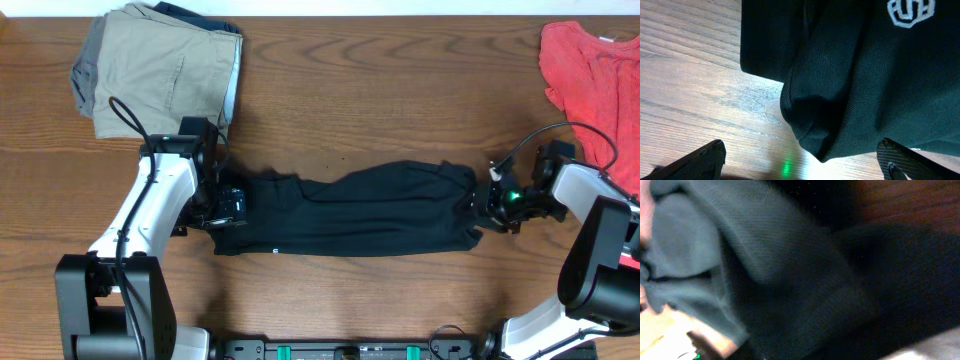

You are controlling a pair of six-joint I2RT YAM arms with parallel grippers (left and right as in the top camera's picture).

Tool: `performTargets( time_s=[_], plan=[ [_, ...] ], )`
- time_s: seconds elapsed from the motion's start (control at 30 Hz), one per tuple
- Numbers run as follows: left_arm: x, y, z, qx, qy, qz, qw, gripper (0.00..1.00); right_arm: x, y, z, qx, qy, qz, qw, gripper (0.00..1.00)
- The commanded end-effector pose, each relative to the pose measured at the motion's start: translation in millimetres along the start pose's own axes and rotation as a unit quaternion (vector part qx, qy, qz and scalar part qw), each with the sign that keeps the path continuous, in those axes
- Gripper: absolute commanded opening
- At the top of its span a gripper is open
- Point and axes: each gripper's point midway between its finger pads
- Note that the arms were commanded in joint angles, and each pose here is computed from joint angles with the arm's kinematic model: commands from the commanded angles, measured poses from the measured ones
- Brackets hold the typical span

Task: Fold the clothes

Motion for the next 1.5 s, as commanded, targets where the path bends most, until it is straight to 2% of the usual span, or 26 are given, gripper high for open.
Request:
performTargets(
  time_s=[0.0,0.2,0.57,0.67,0.8,1.0,1.23,1.47],
  plan=[
    [1.4,-5.3,-4.8,-0.01,-0.009,-0.001,1.0,0.98,-14.5,7.7,4.3,0.014,0.035,0.037,0.999,0.01],
    [1.4,-5.4,-4.8,-0.01,-0.009,0.0,1.0,0.98,-26.9,-17.2,-12.8,0.002,0.059,0.104,0.993,0.01],
    [1.5,-5.0,-4.4,-0.009,-0.01,-0.001,1.0,0.98,-42.7,-120.6,-34.6,-0.028,0.144,0.253,0.956,0.01],
    [1.5,-5.0,-4.6,-0.01,-0.017,-0.001,1.0,0.98,-25.9,-138.1,-35.8,-0.039,0.139,0.246,0.958,0.01],
    [1.0,-5.0,-6.5,-0.013,-0.017,0.001,1.0,0.98,6.3,-144.7,-34.2,-0.056,0.084,0.223,0.97,0.01],
    [0.7,-5.0,-7.2,-0.015,-0.019,0.001,1.0,0.98,49.7,-130.3,-26.2,-0.048,-0.005,0.228,0.973,0.01],
    [0.7,-5.0,-7.2,-0.015,-0.029,0.001,0.999,0.98,78.1,-72.2,-3.9,0.001,-0.091,0.233,0.968,0.01],
    [0.5,-5.0,-8.0,-0.016,-0.029,0.002,0.999,0.98,106.0,-15.2,24.1,0.038,-0.168,0.198,0.965,0.01]
  ],
)
Point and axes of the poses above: each gripper's point midway between its finger pads, its own y axis out along the fingers, its own x axis along the line the jaws close on, z = x × y, and after that the axes turned 2 degrees about -y, right-handed
